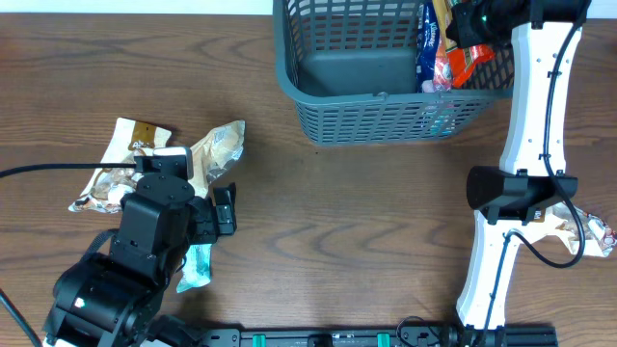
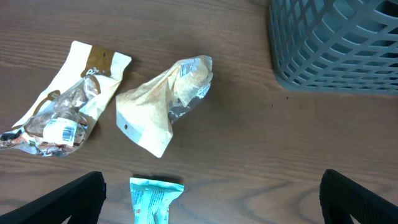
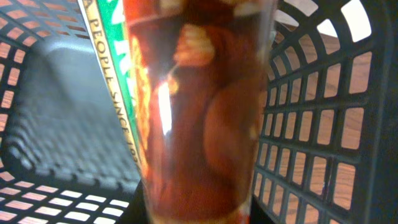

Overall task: Pack container
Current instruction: 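Lower the spaghetti box into the basket and open the right gripper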

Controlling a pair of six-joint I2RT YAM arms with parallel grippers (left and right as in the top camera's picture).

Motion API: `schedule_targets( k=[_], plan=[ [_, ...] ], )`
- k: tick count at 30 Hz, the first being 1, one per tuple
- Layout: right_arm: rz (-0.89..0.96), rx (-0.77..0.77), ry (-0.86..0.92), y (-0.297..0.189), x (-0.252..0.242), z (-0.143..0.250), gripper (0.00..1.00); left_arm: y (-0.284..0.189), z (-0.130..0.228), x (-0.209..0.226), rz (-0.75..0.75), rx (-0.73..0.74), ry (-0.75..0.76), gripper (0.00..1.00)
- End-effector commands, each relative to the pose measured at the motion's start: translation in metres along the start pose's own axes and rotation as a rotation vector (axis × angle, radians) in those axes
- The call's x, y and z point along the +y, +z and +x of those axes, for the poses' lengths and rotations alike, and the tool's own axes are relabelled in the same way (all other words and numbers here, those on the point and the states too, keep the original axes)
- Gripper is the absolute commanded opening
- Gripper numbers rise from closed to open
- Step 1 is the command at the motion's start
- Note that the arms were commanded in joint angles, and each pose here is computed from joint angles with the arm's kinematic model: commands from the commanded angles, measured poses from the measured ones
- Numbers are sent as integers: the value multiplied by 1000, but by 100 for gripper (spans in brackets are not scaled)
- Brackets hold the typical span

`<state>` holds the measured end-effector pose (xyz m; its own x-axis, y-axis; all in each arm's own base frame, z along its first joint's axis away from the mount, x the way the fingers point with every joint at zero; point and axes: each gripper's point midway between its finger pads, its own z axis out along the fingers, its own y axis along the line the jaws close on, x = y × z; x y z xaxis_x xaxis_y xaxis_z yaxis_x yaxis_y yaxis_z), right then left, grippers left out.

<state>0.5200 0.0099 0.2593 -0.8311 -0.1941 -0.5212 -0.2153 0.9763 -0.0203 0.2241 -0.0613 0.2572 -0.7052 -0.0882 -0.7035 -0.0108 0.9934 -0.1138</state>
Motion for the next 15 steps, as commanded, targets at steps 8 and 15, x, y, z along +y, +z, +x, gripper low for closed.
schedule_targets(
  k=[8,15],
  plan=[
    [-16,-43,1,-12,8,-9,41,-4,-6,2,-8,-18,0,99],
    [-73,-60,-2,-13,19,-12,45,-4,-6,2,-8,-18,0,98]
  ],
)
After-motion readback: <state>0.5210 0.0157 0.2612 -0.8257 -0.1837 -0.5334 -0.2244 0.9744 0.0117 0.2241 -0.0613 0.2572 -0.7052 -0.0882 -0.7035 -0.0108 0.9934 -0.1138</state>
